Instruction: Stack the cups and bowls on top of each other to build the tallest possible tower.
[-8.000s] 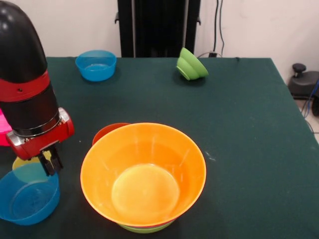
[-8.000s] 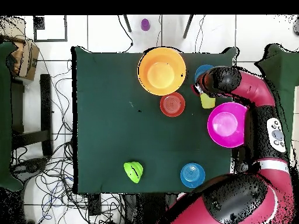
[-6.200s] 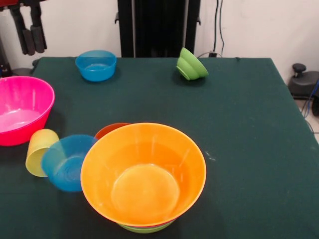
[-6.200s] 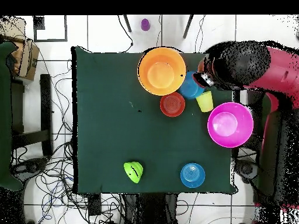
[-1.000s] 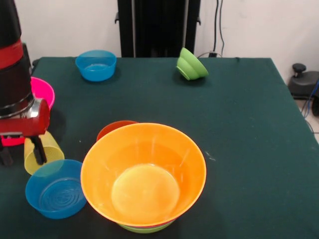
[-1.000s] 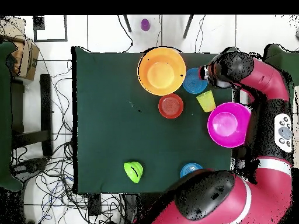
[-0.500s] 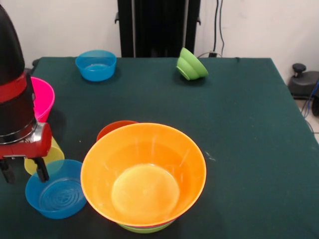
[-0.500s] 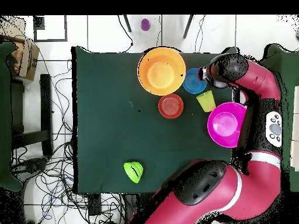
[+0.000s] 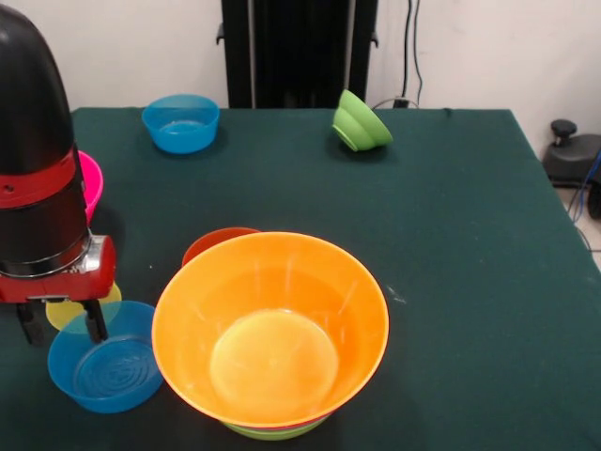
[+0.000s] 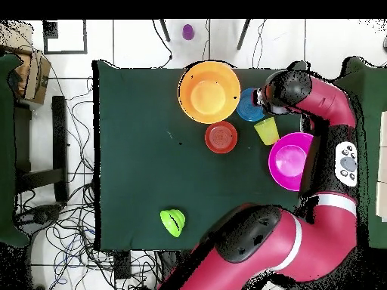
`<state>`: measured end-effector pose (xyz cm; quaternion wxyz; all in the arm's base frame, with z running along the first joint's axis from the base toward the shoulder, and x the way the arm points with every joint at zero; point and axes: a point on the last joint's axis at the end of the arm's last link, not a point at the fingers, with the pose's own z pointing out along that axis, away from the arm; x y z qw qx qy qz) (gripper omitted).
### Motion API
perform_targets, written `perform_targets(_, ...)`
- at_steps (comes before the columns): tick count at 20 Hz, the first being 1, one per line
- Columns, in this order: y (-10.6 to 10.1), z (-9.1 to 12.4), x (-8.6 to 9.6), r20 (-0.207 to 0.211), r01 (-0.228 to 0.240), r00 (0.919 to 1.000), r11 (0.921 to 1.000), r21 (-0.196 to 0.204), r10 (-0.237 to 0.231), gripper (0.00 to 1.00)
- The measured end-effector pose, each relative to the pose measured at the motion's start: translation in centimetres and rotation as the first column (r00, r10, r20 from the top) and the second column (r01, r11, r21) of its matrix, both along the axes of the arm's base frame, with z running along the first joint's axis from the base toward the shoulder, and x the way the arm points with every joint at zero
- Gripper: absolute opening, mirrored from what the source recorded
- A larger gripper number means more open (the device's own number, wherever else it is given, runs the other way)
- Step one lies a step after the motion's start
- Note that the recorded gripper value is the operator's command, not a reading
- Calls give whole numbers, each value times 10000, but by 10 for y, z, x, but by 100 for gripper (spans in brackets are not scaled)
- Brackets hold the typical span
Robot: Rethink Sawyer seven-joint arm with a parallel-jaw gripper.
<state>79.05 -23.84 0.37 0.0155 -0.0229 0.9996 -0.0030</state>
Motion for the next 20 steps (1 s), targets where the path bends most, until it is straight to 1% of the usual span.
perform_targets(4, 5, 0, 0, -78, -105, 9999, 9999, -125, 104, 100)
perform_targets(10, 4, 0, -1, -104, -125, 9999, 9997, -189, 123, 100)
perform_targets(11, 3, 0, -2, -122, -119, 9999, 9997, -217, 117, 0)
perform_targets(20, 2, 0, -2, -136, -113, 9998, 9996, -239, 110, 0)
